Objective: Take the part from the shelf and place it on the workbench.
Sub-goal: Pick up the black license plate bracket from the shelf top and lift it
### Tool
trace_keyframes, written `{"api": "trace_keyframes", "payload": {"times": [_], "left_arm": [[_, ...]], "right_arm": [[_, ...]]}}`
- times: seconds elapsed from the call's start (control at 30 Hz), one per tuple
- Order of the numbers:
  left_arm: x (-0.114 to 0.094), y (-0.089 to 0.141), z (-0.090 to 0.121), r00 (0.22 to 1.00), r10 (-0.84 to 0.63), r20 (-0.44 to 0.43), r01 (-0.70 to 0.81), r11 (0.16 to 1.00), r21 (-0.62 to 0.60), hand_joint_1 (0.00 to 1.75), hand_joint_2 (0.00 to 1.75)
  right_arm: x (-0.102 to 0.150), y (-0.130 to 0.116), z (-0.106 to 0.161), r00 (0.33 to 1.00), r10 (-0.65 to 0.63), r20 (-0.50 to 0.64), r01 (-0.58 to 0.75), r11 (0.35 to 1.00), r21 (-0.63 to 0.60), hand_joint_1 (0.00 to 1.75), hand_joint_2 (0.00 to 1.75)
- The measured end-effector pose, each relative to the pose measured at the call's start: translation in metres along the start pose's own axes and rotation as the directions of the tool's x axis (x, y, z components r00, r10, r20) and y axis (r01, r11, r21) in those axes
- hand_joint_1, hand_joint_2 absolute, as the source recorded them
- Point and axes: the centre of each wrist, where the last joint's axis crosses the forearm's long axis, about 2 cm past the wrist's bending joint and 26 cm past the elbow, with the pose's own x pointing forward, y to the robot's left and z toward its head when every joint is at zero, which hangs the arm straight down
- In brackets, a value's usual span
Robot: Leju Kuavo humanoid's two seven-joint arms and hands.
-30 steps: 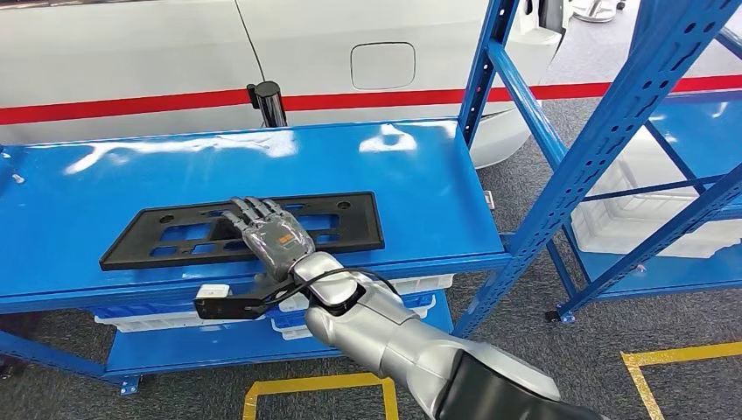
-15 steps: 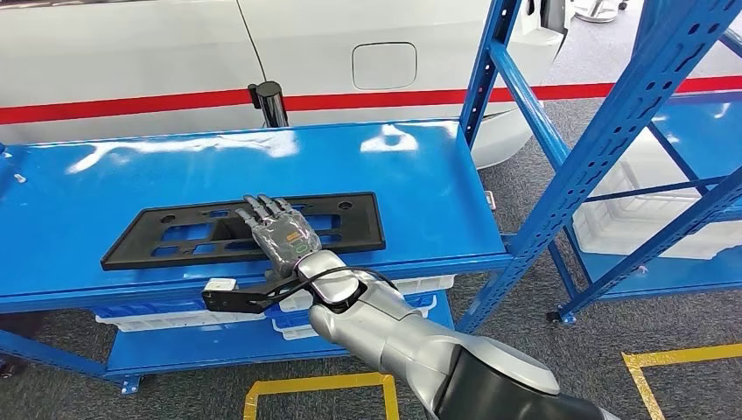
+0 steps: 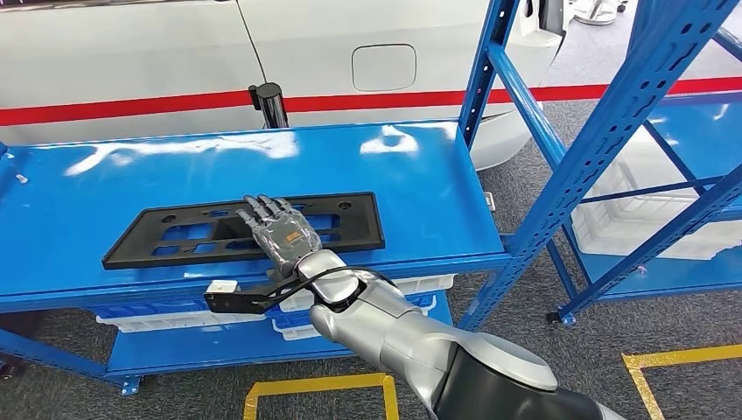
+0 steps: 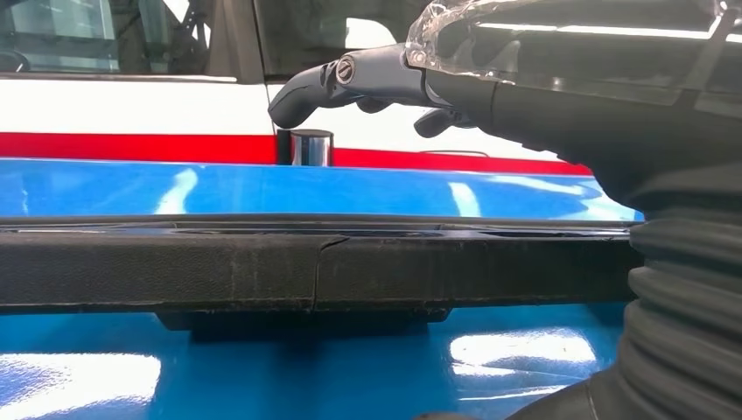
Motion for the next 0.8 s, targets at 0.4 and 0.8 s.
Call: {"api": "trace_keyframes", "payload": {"times": [0.4, 0.8], "left_arm": [[-0.0012, -0.0002, 0.0004, 1.0, -0.005, -0.02, 0.005, 1.0, 0.013, 0.0, 0.0], [0.0004, -0.0004, -0.0001, 1.0, -0.01, -0.009, 0.01, 1.0, 0.003, 0.0, 0.0]], "right_arm": [[-0.0053, 0.0069, 0.0032, 1.0, 0.01, -0.008, -0.01, 1.0, 0.027, 1.08, 1.75], [-0.0095, 0.0032, 0.0004, 1.0, 0.023, -0.011, -0.023, 1.0, 0.017, 1.39, 1.75]]}}
